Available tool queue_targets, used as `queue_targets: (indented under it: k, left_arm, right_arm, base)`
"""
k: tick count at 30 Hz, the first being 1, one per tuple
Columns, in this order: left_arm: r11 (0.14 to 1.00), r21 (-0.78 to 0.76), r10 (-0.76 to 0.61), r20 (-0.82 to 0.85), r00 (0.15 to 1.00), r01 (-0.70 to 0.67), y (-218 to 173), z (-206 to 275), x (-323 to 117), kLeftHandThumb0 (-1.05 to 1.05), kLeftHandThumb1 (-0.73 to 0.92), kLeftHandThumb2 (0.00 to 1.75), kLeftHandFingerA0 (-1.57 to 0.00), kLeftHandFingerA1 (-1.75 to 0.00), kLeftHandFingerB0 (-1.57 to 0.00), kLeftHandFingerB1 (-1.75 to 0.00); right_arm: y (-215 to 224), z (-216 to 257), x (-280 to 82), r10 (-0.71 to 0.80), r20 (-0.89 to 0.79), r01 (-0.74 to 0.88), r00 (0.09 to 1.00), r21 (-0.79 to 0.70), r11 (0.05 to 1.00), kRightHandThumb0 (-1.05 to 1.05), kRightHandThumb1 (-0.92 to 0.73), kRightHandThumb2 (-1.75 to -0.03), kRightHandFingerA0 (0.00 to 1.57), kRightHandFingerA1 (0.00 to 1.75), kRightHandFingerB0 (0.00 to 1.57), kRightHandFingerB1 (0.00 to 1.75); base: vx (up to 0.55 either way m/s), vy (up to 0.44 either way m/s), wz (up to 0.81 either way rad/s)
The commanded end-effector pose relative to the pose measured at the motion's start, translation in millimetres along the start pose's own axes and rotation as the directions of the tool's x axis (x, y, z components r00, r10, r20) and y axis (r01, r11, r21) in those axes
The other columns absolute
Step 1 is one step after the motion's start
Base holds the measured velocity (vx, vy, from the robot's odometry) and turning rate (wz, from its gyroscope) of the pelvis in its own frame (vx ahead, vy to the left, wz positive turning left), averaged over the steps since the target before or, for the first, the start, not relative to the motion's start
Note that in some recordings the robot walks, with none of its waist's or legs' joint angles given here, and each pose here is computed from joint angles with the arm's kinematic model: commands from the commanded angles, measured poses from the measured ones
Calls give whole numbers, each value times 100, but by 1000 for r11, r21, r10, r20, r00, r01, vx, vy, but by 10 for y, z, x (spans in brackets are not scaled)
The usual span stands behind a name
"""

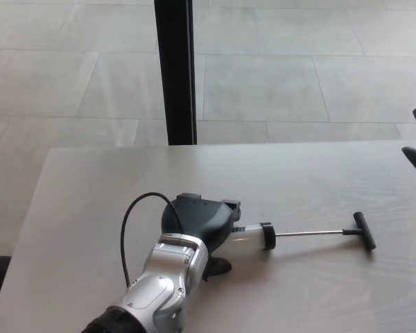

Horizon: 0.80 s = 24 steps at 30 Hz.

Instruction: The robot uses its left hand to lift the air pump kept on the middle of the desk and use the right hand to pull out the handle

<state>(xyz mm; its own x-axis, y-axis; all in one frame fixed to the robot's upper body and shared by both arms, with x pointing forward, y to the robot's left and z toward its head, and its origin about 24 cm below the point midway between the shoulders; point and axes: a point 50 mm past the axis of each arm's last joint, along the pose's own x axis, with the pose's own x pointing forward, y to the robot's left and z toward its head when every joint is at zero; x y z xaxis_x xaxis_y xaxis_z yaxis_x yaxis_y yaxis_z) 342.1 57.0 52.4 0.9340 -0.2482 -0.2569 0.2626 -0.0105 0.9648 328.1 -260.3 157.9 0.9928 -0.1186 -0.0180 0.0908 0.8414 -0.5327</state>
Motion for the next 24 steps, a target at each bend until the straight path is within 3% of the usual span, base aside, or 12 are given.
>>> queue_targets:
  k: [1,8,9,10,12,13,15,17,18,19,20,24]
  left_arm:
    - [841,170,-456,-288,842,513,-91,-469,-130,-88,50,86,0,-11,-10,-30]
    - [889,126,-401,-250,881,440,138,-533,-123,-86,38,75,0,0,-3,-8]
    - [909,110,-371,-224,901,402,202,-550,-124,-87,40,77,0,0,0,-5]
    - [935,81,-326,-184,927,345,274,-569,-134,-81,38,74,0,0,-2,-9]
    - [977,-25,-214,-70,974,213,445,-611,-175,-86,49,86,0,-13,0,0]
    - [975,-176,-133,12,991,133,558,-656,-213,-90,53,89,0,-13,0,0]
    - [786,-618,113,126,986,-10,822,-865,-351,-92,54,89,0,-14,0,0]
    - [558,-830,264,175,948,-2,940,-1020,-447,-93,53,87,0,-18,0,0]
    - [504,-863,284,127,950,-35,985,-1136,-486,-94,57,99,0,-20,-10,-11]
    - [419,-904,309,56,949,-83,1041,-1304,-553,-94,57,99,0,-20,-10,-11]
    - [365,-925,327,24,945,-103,1073,-1421,-613,-105,78,118,0,-25,0,-12]
    - [111,-963,365,-190,911,-246,1059,-2179,-1059,-80,63,99,0,-23,-1,-20]
  right_arm:
    - [-185,-48,33,-158,-48,164,986,173,971,-51,-49,-77,14,52,21,44]
    - [-205,-45,38,-174,-63,183,983,172,968,-54,-61,-59,16,45,24,32]
    - [-212,-53,37,-172,-61,181,983,177,968,-60,-49,-78,14,51,17,41]
    - [-219,-52,35,-173,-60,181,983,169,969,-57,-62,-59,16,43,23,31]
    - [-232,-50,34,-170,-59,177,984,168,970,-64,-49,-80,10,50,14,41]
    - [-245,-49,30,-167,-60,175,984,165,971,-60,-63,-59,13,42,20,29]
    - [-284,-53,19,-162,-59,169,985,155,973,-67,-50,-81,9,50,12,40]
    - [-328,-64,5,-161,-57,168,985,136,976,-37,-39,-97,5,54,0,48]
    - [-365,-82,-6,-161,-55,167,985,133,977,-67,-66,-61,10,41,16,28]
    - [-422,-108,-23,-161,-53,167,985,130,977,-67,-66,-61,10,41,16,28]
    - [-480,-139,-27,-160,-57,167,985,132,977,-74,-56,-95,3,40,3,26]
    - [-859,-363,-182,-177,-108,192,978,156,969,-90,-61,-96,1,44,12,34]
  base:
    - [0,0,0]
    - [0,0,0]
    - [0,0,0]
    - [0,0,0]
    - [0,0,0]
    - [0,0,0]
    - [0,0,0]
    - [0,0,0]
    - [0,0,0]
    - [0,0,0]
    - [0,0,0]
    - [0,0,0]
